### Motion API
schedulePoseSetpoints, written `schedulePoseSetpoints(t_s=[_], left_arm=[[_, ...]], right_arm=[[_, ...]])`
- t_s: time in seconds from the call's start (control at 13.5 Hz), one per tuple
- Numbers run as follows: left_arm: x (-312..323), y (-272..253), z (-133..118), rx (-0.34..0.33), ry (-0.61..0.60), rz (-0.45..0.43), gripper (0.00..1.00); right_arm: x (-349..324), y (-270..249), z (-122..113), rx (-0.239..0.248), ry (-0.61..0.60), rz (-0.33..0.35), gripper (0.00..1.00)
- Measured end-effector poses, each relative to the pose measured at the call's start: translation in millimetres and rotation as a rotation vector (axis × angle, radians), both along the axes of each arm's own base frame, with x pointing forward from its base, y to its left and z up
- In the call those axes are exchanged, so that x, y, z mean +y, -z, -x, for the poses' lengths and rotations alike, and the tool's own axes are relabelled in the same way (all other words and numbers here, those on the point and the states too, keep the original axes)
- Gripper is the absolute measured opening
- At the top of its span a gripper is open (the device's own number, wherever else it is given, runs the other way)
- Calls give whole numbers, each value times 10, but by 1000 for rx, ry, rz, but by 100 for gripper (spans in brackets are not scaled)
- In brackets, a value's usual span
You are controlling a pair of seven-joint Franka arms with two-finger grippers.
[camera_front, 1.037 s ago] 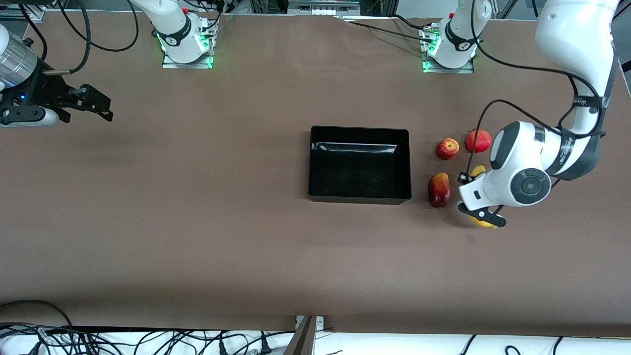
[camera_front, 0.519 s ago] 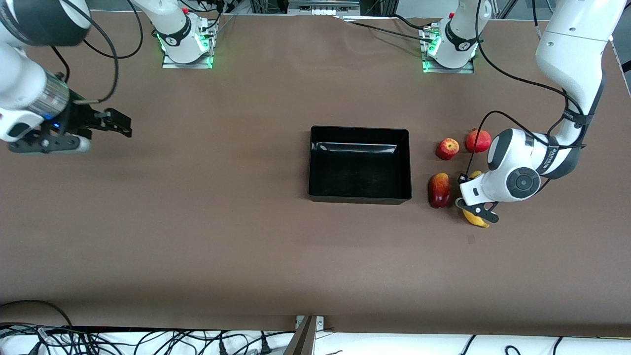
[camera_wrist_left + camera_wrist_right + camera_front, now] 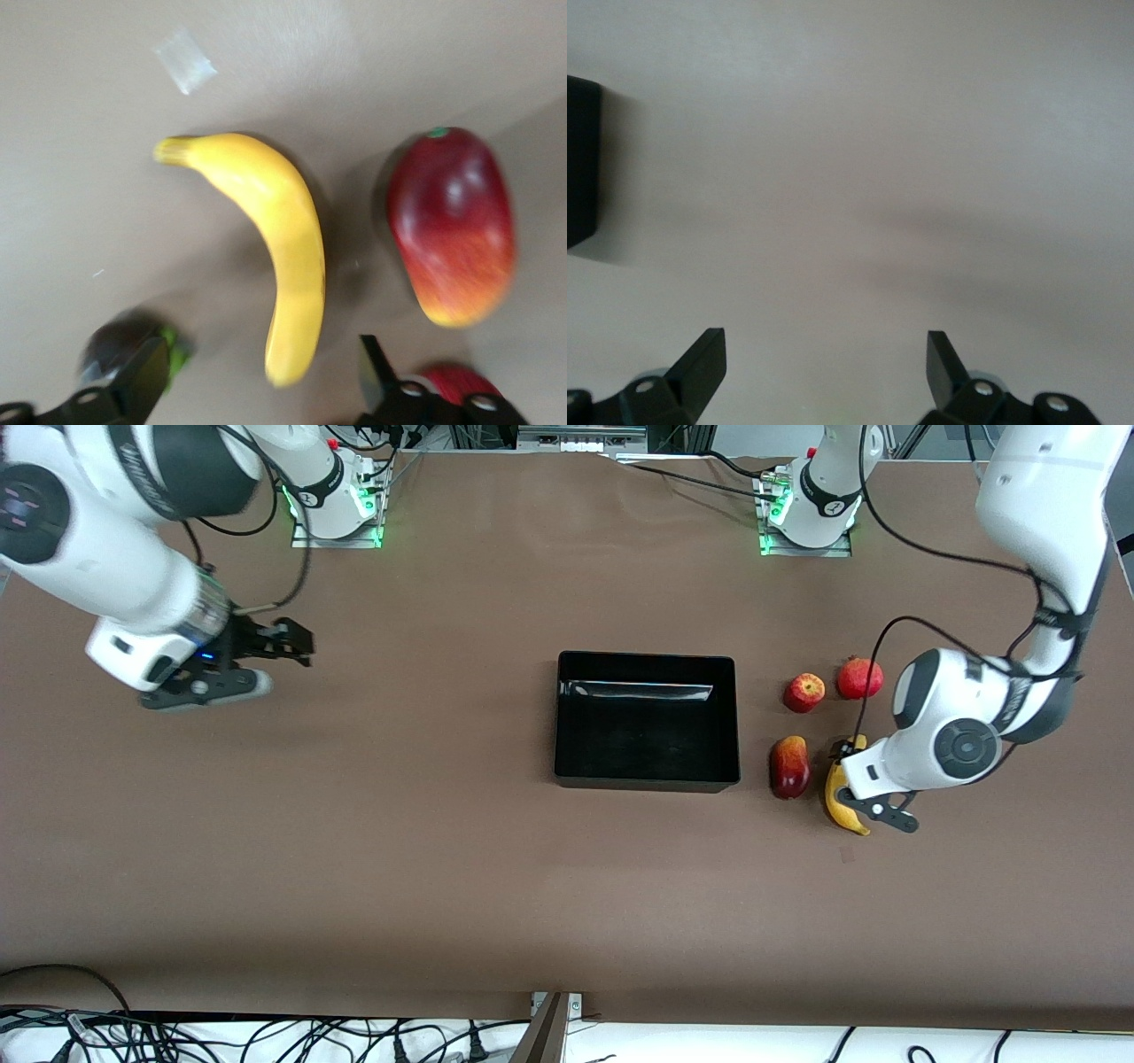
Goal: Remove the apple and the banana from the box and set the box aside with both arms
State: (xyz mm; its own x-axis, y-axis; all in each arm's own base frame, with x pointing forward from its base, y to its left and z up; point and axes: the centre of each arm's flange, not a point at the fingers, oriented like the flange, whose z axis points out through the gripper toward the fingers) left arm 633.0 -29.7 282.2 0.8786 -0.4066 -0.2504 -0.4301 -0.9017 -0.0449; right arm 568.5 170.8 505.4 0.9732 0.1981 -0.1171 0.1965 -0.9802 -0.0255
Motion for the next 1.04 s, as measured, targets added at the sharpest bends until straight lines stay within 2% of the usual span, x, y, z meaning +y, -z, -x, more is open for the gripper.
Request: schedulePoseSetpoints(t_s=[0.22,0.52,0.74,0.89,1.04], left_arm=[[-299,-1082,-97,-1,10,-19,100],[-530,-2107,-5,29,-73,52,100],[-536,-2550,77,-41,-155,70,100],[-424,-2793,112,-150,-302,90,100],[-281,-2839,292,-221,-370,118,100]], right_arm=[[766,518,-47,-21,74,-23,100],[1824,1251,114,-78,152,-34,100],[2445,1828,363,-97,208,-32,100],[2810,2162,569,-117,238,-42,100],[3081,2414,746,-132,265,-51,100]])
